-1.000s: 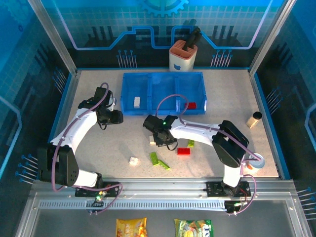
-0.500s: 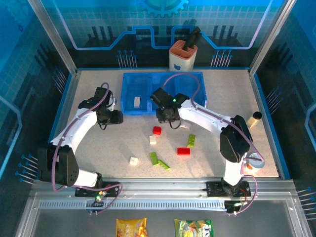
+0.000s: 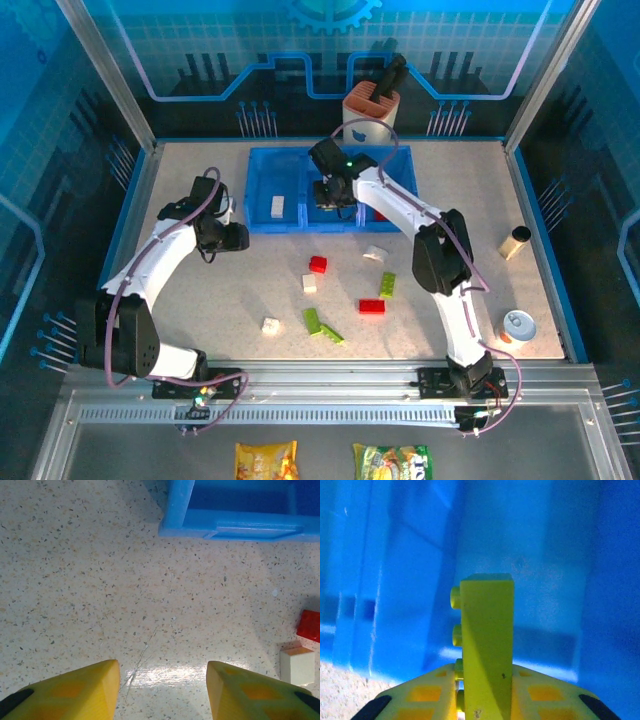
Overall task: Sort the legos into containers by color
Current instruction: Place the lego in the container.
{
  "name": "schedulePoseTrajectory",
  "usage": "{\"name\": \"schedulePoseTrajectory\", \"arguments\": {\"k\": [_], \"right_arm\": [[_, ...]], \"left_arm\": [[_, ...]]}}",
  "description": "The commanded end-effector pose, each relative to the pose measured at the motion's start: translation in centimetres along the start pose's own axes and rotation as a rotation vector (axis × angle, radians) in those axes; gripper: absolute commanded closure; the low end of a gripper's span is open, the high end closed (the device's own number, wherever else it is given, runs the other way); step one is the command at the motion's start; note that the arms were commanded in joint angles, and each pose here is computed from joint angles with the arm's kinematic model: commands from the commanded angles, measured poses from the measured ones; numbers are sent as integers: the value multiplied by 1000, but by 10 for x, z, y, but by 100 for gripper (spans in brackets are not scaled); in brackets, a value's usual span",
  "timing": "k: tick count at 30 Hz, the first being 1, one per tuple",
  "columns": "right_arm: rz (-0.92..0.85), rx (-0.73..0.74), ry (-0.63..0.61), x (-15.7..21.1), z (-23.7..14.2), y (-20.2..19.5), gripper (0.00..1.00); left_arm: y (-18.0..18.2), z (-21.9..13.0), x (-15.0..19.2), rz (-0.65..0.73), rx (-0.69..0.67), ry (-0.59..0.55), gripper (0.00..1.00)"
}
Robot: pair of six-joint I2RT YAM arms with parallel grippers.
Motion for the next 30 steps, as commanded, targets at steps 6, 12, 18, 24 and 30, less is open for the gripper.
{"name": "schedulePoseTrajectory", "arguments": {"k": [6,12,18,24,30], "right_arm": [[35,-81,45,-10,36,6,73],[69,-82,99,-1,70,1,73],[91,-81,118,3,85,-2,73],[104,-79,138,6,90,-4,70],[101,-80,133,3,79,-4,68]], "left_arm": [[5,1,3,2,-5,17,50],[6,0,3,-1,-8,12,50],[7,2,3,-2,-11,18,50],[7,4,3,-6,-7,30,50],[7,5,4,-5,-10,33,50]]}}
Point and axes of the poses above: each hand's point on the last joint's axis, 136 mm out from that joint toward the fingers, its own z axis out along the fingers, its own y axis along the line the jaws close on, x = y × z, the point moved 7 cm from there along -z, back along the fingers, and after that the axes turned 10 degrees about z, right-handed, at the moved point
